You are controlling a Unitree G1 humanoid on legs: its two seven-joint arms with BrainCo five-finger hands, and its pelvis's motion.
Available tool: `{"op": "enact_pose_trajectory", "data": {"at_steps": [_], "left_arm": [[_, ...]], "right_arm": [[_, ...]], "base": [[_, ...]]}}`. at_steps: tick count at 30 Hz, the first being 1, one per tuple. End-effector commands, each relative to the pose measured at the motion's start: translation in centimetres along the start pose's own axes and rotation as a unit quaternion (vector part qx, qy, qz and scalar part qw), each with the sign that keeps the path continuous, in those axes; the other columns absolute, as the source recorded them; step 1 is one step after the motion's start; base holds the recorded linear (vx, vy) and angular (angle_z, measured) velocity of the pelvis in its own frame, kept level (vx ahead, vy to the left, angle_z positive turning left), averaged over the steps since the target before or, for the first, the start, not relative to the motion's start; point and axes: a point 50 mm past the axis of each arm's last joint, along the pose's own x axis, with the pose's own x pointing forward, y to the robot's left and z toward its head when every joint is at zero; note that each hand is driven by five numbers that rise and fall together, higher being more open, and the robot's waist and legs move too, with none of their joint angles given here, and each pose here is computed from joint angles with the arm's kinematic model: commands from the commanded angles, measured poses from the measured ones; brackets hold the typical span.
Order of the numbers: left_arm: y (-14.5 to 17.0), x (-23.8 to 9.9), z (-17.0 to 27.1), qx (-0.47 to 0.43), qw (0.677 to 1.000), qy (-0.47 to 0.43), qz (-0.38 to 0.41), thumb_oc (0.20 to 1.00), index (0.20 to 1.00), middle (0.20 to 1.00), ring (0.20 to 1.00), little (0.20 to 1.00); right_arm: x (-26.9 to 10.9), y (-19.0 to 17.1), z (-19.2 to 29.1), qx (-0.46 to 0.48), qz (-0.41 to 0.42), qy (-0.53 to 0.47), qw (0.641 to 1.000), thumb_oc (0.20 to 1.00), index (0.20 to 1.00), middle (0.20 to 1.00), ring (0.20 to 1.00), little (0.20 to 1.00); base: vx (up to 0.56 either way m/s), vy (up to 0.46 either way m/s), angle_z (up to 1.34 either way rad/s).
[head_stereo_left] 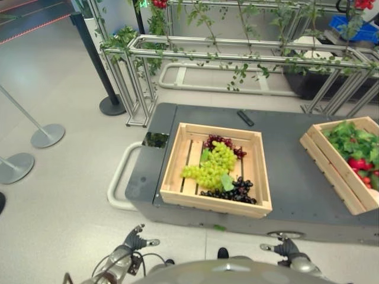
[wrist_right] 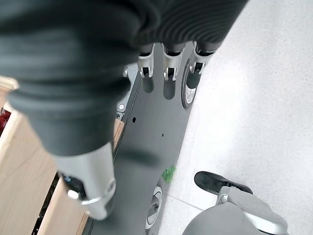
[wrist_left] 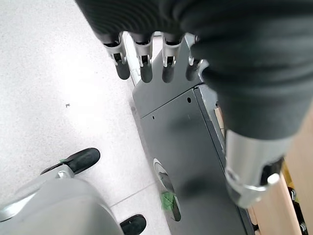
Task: Pick up the fruits from the basket on one side to the basket on the other side
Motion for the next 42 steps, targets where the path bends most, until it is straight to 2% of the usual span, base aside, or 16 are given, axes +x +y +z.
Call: {"op": "enact_pose_trajectory", "data": {"at_steps": [1, 27, 28, 31, 33, 34, 35, 37, 38, 41, 42], "left_arm": [[1.5, 0.4, 1.5, -0.005, 0.999, -0.028, 0.026, 1.000, 1.000, 1.000, 1.000, 1.000], [2.0, 0.4, 1.6, 0.000, 0.999, -0.028, 0.030, 1.000, 1.000, 1.000, 1.000, 1.000], [2.9, 0.4, 2.1, 0.009, 0.998, -0.044, 0.035, 1.000, 1.000, 1.000, 1.000, 1.000], [4.7, -0.2, 1.9, 0.023, 0.997, -0.062, 0.043, 1.000, 1.000, 1.000, 1.000, 1.000], [5.2, -0.6, 0.9, 0.027, 0.997, -0.052, 0.040, 1.000, 1.000, 1.000, 1.000, 1.000], [5.2, -0.6, 0.9, 0.027, 0.998, -0.052, 0.039, 1.000, 1.000, 1.000, 1.000, 1.000], [5.0, -0.8, 0.1, 0.026, 0.998, -0.043, 0.029, 1.000, 1.000, 1.000, 1.000, 1.000], [4.2, -1.0, -0.2, 0.020, 0.999, -0.045, 0.014, 1.000, 1.000, 1.000, 1.000, 1.000], [4.1, -1.0, -0.2, 0.020, 0.999, -0.045, 0.013, 1.000, 1.000, 1.000, 1.000, 1.000], [3.0, -1.0, -0.5, 0.012, 0.999, -0.044, -0.003, 1.000, 1.000, 1.000, 1.000, 1.000], [3.0, -1.0, -0.5, 0.012, 0.999, -0.044, -0.003, 1.000, 1.000, 1.000, 1.000, 1.000]], "right_arm": [[0.3, -0.8, 1.5, -0.021, -0.011, -0.029, 0.999, 1.000, 1.000, 1.000, 1.000, 1.000], [0.5, -1.2, 2.8, -0.045, -0.007, -0.058, 0.997, 1.000, 1.000, 1.000, 1.000, 1.000], [0.3, -2.2, 6.1, -0.087, 0.006, -0.136, 0.987, 1.000, 1.000, 1.000, 1.000, 1.000], [-2.1, -6.9, 10.9, -0.156, 0.001, -0.257, 0.954, 1.000, 1.000, 1.000, 1.000, 1.000], [-4.0, -10.5, 13.2, -0.205, -0.008, -0.298, 0.932, 1.000, 1.000, 1.000, 1.000, 1.000], [-4.0, -10.5, 13.1, -0.205, -0.009, -0.297, 0.933, 1.000, 1.000, 1.000, 1.000, 1.000], [-6.6, -14.1, 16.4, -0.299, -0.032, -0.332, 0.894, 1.000, 1.000, 1.000, 1.000, 1.000], [-9.2, -16.6, 19.2, -0.364, -0.058, -0.351, 0.861, 1.000, 1.000, 1.000, 1.000, 1.000], [-9.2, -16.7, 19.2, -0.365, -0.058, -0.351, 0.861, 1.000, 1.000, 1.000, 1.000, 1.000], [-13.6, -18.9, 23.7, -0.423, -0.079, -0.395, 0.812, 1.000, 1.000, 1.000, 1.000, 1.000], [-13.6, -18.9, 23.7, -0.423, -0.079, -0.395, 0.811, 1.000, 1.000, 1.000, 1.000, 1.000]], "base": [[0.00, 0.000, 0.00], [0.00, -0.001, 0.00], [-0.05, -0.040, 0.01], [-0.05, -0.044, 0.00], [-0.01, -0.016, 0.00], [0.00, 0.000, 0.00], [0.00, 0.000, 0.00], [0.00, 0.000, 0.00], [0.00, 0.000, 0.00], [0.00, 0.001, -0.02], [-0.01, -0.001, -0.08]]}}
